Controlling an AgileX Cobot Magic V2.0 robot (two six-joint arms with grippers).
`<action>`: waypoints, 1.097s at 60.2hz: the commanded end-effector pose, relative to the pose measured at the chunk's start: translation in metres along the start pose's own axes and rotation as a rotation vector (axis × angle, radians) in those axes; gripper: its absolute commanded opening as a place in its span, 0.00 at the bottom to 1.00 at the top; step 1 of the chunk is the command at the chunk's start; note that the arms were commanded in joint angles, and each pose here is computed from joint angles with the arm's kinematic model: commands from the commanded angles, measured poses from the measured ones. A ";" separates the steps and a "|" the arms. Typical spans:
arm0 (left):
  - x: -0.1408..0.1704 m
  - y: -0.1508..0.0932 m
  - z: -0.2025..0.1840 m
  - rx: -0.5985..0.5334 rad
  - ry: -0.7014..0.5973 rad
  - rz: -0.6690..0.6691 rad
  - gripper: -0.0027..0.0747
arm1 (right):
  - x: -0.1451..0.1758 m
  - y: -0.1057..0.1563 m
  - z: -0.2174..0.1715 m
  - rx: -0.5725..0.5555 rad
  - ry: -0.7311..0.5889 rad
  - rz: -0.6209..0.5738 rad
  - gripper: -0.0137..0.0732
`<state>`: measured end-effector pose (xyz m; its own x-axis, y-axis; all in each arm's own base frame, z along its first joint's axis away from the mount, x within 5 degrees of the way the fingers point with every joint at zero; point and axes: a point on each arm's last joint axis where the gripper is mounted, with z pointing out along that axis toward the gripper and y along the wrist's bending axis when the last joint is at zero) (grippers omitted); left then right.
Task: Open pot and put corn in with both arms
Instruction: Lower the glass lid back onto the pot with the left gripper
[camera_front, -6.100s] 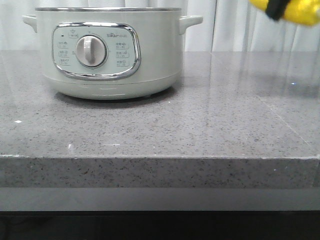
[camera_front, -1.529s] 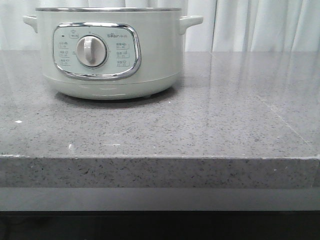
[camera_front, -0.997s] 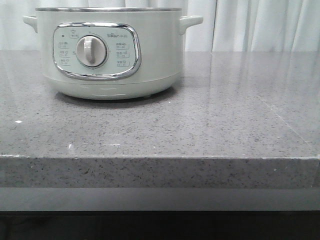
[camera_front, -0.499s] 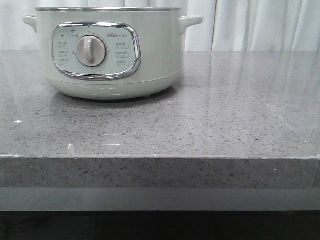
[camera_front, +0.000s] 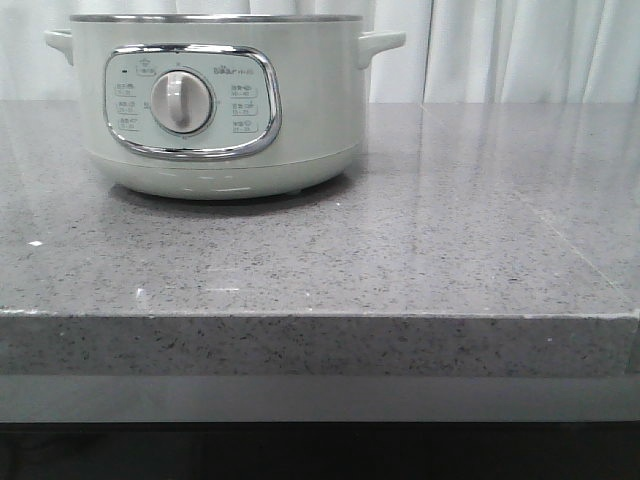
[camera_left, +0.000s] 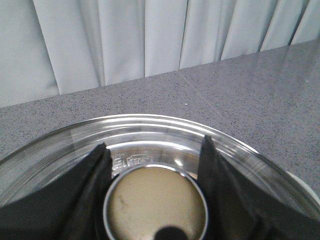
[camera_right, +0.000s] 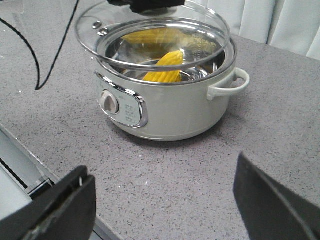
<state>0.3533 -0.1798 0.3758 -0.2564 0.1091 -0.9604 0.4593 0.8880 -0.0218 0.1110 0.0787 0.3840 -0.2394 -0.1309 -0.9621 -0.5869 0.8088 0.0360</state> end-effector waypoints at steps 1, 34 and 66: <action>-0.043 0.000 -0.017 -0.008 -0.265 -0.005 0.30 | -0.015 0.000 -0.006 0.006 -0.108 -0.007 0.83; -0.028 0.001 0.004 -0.011 -0.235 -0.007 0.30 | -0.015 0.000 -0.006 0.006 -0.108 -0.007 0.83; -0.026 0.001 0.004 -0.002 -0.217 -0.078 0.30 | -0.015 0.000 -0.006 0.006 -0.108 -0.007 0.83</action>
<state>0.3712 -0.1894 0.3530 -0.2962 0.0369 -0.9544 0.4410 0.8916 -0.1024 0.1110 0.0787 0.3840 -0.2404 -0.1295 -0.9620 -0.5865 0.8091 0.0376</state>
